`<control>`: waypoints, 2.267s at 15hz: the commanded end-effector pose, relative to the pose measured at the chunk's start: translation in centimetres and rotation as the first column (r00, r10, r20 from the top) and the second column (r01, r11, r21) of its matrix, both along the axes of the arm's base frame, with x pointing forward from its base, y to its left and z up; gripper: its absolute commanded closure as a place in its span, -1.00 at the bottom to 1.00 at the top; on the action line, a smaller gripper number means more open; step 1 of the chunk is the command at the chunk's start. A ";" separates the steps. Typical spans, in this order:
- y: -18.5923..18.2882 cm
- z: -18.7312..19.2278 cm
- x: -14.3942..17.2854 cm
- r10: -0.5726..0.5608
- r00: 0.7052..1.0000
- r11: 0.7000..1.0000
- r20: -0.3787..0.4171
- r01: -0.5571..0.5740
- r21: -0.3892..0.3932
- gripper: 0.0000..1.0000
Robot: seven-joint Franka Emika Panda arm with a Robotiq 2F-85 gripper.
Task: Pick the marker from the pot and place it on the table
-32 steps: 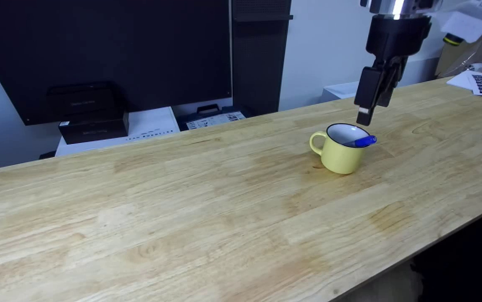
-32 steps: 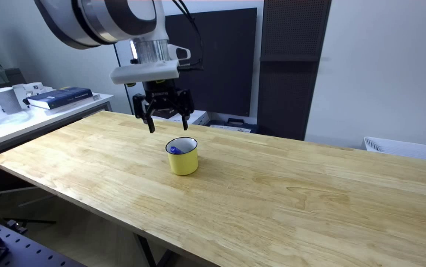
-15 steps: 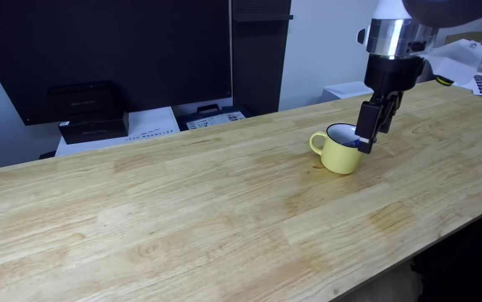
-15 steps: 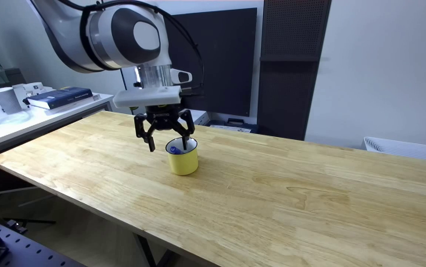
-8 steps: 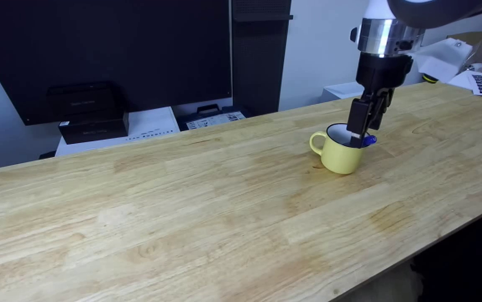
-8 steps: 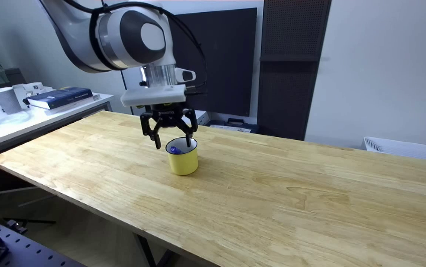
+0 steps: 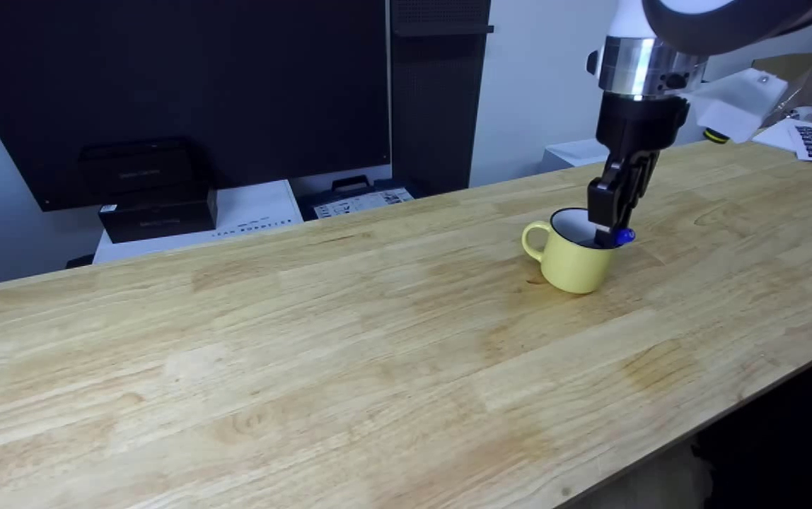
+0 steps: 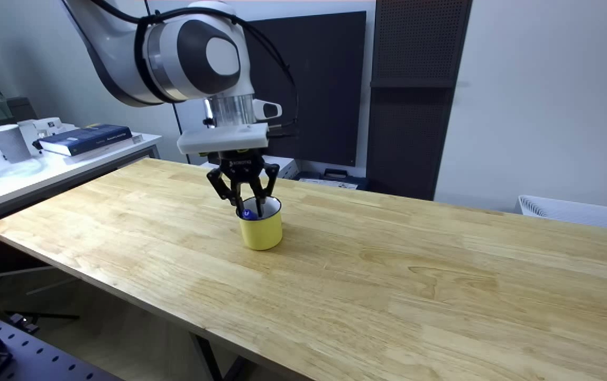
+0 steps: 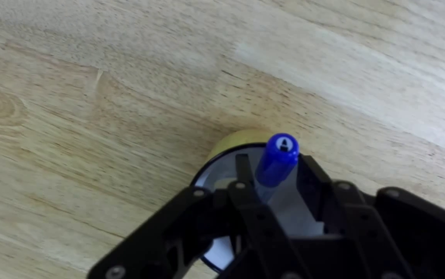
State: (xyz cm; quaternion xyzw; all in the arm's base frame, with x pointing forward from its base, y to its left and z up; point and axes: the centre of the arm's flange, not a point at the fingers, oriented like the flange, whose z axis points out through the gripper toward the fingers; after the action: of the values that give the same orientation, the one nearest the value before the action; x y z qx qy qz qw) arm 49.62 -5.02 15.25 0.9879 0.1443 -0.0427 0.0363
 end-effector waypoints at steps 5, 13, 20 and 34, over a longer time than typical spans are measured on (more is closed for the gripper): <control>0.0 1.1 -0.3 -0.027 1.000 1.000 0.006 0.027 0.007 0.90; 0.7 8.6 -3.5 -0.094 0.994 0.994 0.062 0.091 0.055 0.90; 0.0 19.1 -7.6 -0.104 0.958 0.992 0.268 0.120 -0.044 0.90; -13.4 12.8 -4.8 -0.245 0.938 0.966 0.245 0.257 -0.021 0.90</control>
State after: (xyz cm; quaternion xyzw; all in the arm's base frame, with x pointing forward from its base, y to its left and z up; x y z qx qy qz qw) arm 40.52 -16.87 30.97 0.9928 0.0000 0.0843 0.0854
